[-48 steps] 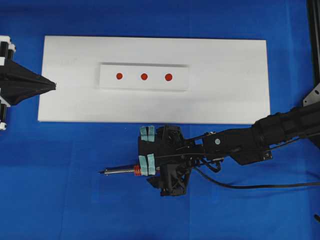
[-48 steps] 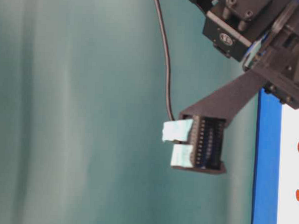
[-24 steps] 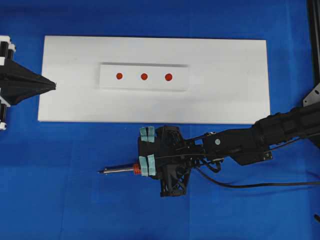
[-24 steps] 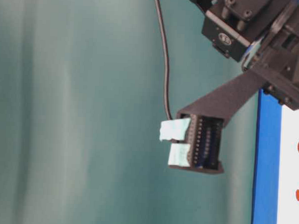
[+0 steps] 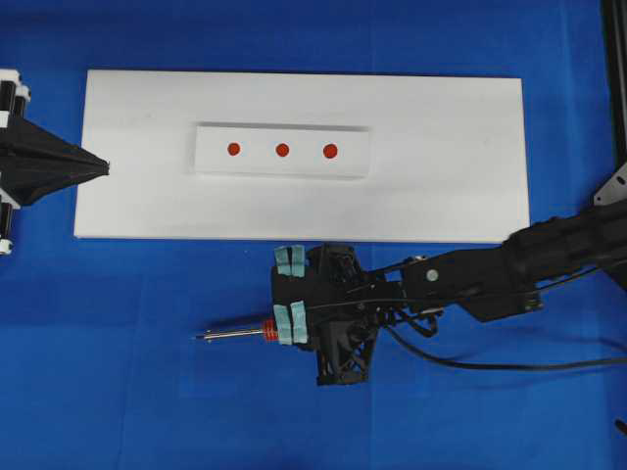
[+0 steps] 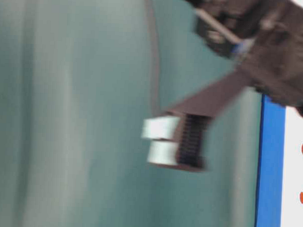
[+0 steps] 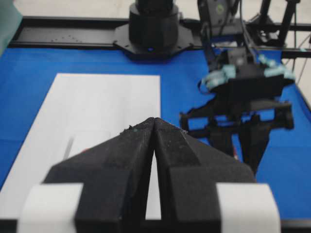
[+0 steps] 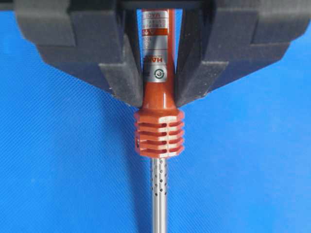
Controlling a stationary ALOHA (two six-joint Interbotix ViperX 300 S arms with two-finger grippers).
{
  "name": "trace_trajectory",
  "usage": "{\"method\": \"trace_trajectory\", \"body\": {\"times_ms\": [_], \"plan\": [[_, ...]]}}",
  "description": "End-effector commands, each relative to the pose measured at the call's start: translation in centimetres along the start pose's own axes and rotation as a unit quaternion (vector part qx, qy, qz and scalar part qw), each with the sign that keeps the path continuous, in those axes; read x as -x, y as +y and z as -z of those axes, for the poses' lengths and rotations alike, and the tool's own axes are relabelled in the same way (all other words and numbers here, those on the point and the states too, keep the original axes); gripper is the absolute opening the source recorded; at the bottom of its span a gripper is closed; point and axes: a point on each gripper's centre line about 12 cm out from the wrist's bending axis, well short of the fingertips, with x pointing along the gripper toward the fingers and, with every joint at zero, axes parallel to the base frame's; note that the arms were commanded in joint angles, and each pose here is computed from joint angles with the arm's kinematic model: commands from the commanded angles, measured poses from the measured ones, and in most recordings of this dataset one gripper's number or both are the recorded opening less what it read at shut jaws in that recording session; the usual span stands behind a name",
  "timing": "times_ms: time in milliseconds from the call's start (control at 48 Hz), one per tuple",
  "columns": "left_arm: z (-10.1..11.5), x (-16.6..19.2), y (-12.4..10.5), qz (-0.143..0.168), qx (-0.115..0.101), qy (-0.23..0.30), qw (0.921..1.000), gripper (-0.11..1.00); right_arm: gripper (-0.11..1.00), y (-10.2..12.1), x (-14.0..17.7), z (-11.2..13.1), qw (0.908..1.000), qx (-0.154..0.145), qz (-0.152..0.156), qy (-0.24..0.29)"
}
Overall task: Touch the tip of the soldering iron to the mark.
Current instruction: 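Close the right gripper on the soldering iron's red handle and lift, then carry the iron over the strip, tip pointing left toward the dots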
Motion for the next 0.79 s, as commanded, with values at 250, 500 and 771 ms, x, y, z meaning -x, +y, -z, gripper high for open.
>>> {"method": "trace_trajectory", "body": {"times_ms": [250, 500, 771], "plan": [[-0.6, -0.1, 0.0, -0.001, -0.002, -0.008, 1.0000, 0.00, 0.07, 1.9, 8.3, -4.8, 0.9995, 0.013, -0.011, -0.027], [-0.6, -0.1, 0.0, -0.001, -0.001, -0.008, 1.0000, 0.00, 0.07, 2.1, 9.7, -5.3, 0.9994, 0.013, -0.012, -0.028], [-0.6, -0.1, 0.0, 0.000, -0.001, -0.008, 1.0000, 0.00, 0.07, 1.9, 9.8, -5.4, 0.9994, 0.016, -0.010, -0.029]]}}
